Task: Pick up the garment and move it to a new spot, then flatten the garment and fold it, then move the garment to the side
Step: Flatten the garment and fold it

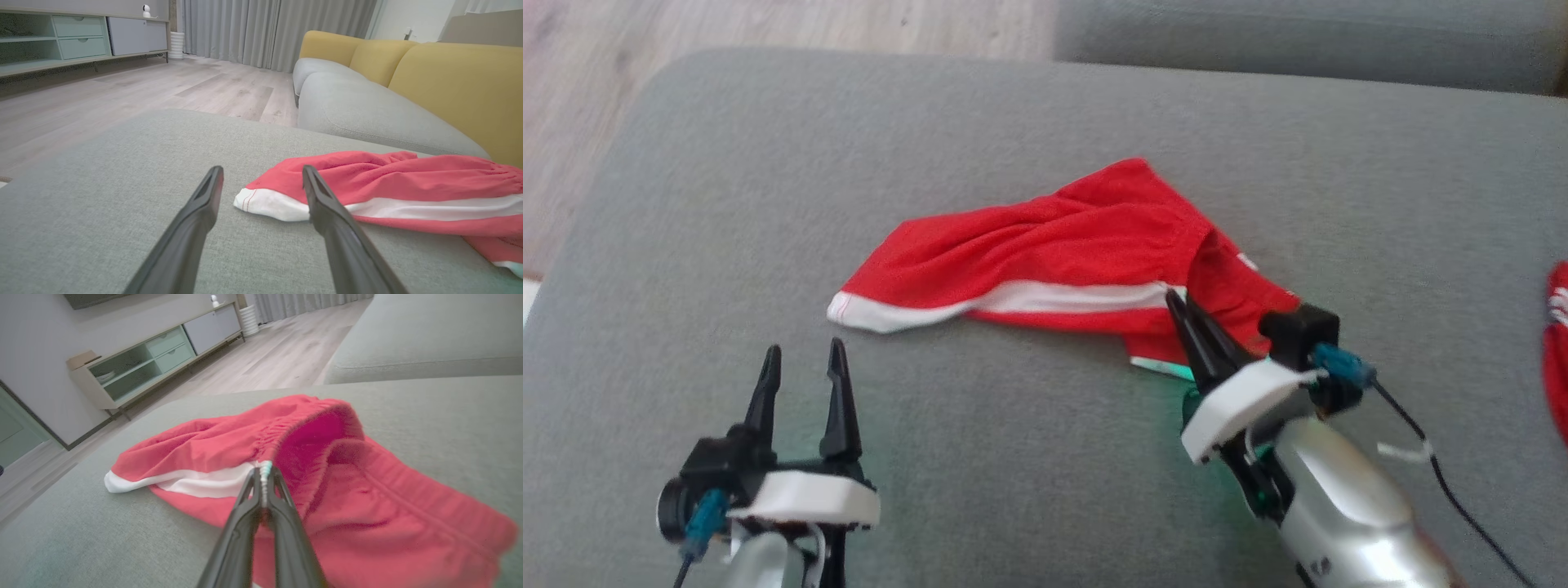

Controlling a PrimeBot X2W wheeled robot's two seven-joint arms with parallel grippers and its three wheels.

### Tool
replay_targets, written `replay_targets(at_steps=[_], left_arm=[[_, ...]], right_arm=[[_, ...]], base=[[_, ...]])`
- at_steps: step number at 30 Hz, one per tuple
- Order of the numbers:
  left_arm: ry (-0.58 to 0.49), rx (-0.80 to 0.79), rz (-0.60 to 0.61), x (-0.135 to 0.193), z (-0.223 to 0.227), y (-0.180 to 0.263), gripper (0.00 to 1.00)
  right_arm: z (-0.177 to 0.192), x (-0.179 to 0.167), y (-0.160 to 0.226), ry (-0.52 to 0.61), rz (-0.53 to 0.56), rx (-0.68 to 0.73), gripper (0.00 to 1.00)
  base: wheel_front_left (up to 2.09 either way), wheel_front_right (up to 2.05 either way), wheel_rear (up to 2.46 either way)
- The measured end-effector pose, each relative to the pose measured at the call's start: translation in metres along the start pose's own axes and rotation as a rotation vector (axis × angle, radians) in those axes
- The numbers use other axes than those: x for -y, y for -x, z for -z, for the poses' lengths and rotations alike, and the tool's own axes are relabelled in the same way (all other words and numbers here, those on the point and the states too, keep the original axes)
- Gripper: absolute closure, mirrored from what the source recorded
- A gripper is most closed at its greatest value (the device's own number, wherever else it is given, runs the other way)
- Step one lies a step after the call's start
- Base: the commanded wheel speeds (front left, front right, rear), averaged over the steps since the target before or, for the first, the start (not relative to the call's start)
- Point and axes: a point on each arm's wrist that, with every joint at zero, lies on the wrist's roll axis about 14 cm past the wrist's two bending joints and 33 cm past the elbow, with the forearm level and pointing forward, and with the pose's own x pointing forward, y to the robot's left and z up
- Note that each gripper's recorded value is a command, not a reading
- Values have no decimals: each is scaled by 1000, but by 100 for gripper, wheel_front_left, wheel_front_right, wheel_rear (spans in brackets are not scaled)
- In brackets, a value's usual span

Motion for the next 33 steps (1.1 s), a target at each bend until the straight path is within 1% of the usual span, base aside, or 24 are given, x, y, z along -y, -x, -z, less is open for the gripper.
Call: replay_targets(at_steps=[3,9,14,15,16,17,19,24,26,30,33], left_arm=[[4,-7,20,7,3,3,0],[6,-51,63,20,19,15,0],[-4,-38,103,33,15,13,0],[-4,-35,111,35,14,12,0],[-5,-33,116,37,14,12,0],[-5,-30,121,39,13,12,0],[-8,-28,131,41,12,12,0],[-42,-10,139,43,7,11,0],[-59,2,143,44,3,11,0],[-96,34,151,45,-6,12,0],[-117,31,149,43,-3,18,0]], right_arm=[[0,11,16,-34,53,20,100],[16,37,61,-80,170,21,100],[9,59,86,-82,242,52,100],[8,62,89,-84,252,58,87],[7,64,92,-83,259,63,36],[5,66,95,-77,268,68,0],[-3,72,100,-56,286,95,0],[-52,87,108,100,333,228,0],[-62,89,114,134,360,260,0],[-53,84,123,169,385,253,0],[-44,85,131,174,404,234,0]], base=[[0,0,0],[0,0,0],[0,0,0],[0,0,0],[0,0,0],[0,0,0],[0,0,0],[0,0,0],[0,0,0],[0,0,0],[0,0,0]])
